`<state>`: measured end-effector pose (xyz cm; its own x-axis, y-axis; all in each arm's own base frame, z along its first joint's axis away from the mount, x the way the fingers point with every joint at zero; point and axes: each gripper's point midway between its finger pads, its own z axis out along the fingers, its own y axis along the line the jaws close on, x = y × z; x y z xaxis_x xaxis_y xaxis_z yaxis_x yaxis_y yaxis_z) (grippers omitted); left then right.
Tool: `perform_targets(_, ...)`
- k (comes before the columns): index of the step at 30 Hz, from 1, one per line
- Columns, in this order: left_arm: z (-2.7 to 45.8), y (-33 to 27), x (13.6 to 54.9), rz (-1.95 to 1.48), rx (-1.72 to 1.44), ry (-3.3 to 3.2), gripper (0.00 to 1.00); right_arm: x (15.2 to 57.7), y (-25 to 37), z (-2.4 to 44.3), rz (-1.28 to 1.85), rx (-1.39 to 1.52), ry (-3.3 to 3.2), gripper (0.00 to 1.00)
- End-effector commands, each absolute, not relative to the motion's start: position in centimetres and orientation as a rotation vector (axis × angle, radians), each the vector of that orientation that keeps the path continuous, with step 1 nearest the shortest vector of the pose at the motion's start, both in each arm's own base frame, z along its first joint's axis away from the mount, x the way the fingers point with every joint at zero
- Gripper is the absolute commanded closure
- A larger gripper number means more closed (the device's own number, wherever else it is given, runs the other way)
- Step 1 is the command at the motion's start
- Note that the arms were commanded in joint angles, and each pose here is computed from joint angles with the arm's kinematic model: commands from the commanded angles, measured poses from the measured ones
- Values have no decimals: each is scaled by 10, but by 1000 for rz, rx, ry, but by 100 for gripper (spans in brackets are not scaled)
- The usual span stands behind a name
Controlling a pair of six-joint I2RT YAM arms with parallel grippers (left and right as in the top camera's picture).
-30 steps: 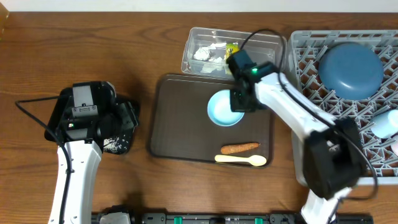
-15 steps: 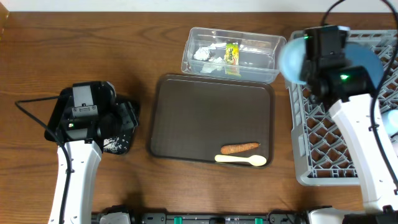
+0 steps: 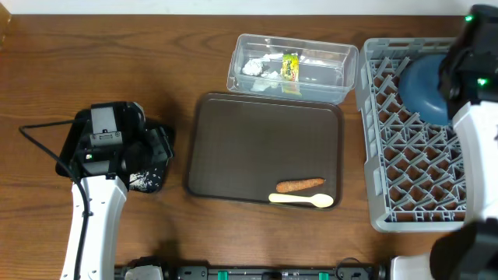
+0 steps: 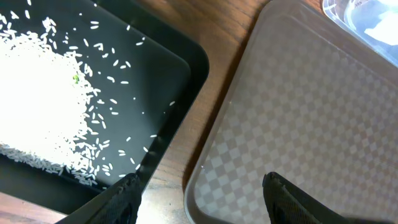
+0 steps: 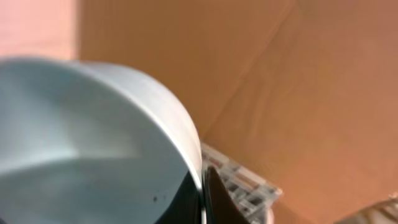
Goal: Sort waste into correct bins and load items into the dishwasher rack
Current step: 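Lower the bowl into the dish rack and withdraw the right gripper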
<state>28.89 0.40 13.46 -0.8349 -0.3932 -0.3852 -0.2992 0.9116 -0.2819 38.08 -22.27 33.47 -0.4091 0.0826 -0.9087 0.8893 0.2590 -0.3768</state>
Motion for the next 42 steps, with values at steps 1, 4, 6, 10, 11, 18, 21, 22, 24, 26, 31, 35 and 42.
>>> perform_targets(1,138,6,291,-286,-499,2623,35,360,-263,326,-1626,904,1762,99)
perform_targets(4,138,6,291,-286,-499,2624,35,349,-297,306,-1808,963,1779,99)
perform_targets(6,138,6,291,-286,-499,2624,35,341,-314,291,-1894,993,1803,99)
perform_targets(10,138,6,291,-286,-499,2624,35,325,-346,263,-2025,1026,1874,98)
perform_targets(11,138,6,291,-286,-499,2624,35,321,-352,256,-2046,1029,1894,99)
perform_targets(18,138,6,291,-286,-499,2624,35,310,-374,229,-2082,1053,1945,99)
perform_targets(21,138,6,291,-286,-500,2624,34,320,-374,217,-2047,1007,1982,99)
perform_targets(22,138,6,291,-286,-500,2624,35,324,-373,212,-2042,987,2000,99)
perform_targets(24,138,6,291,-286,-500,2624,34,329,-370,201,-2047,957,2027,99)
perform_targets(26,138,6,291,-286,-500,2624,35,333,-368,193,-2056,935,2048,99)
perform_targets(31,137,6,290,-286,-501,2629,35,339,-365,177,-2065,895,2087,99)
perform_targets(35,137,6,290,-286,-502,2631,35,347,-362,174,-2024,884,2081,99)
perform_targets(42,137,6,290,-286,-502,2631,35,377,-341,167,-1892,814,2073,72)
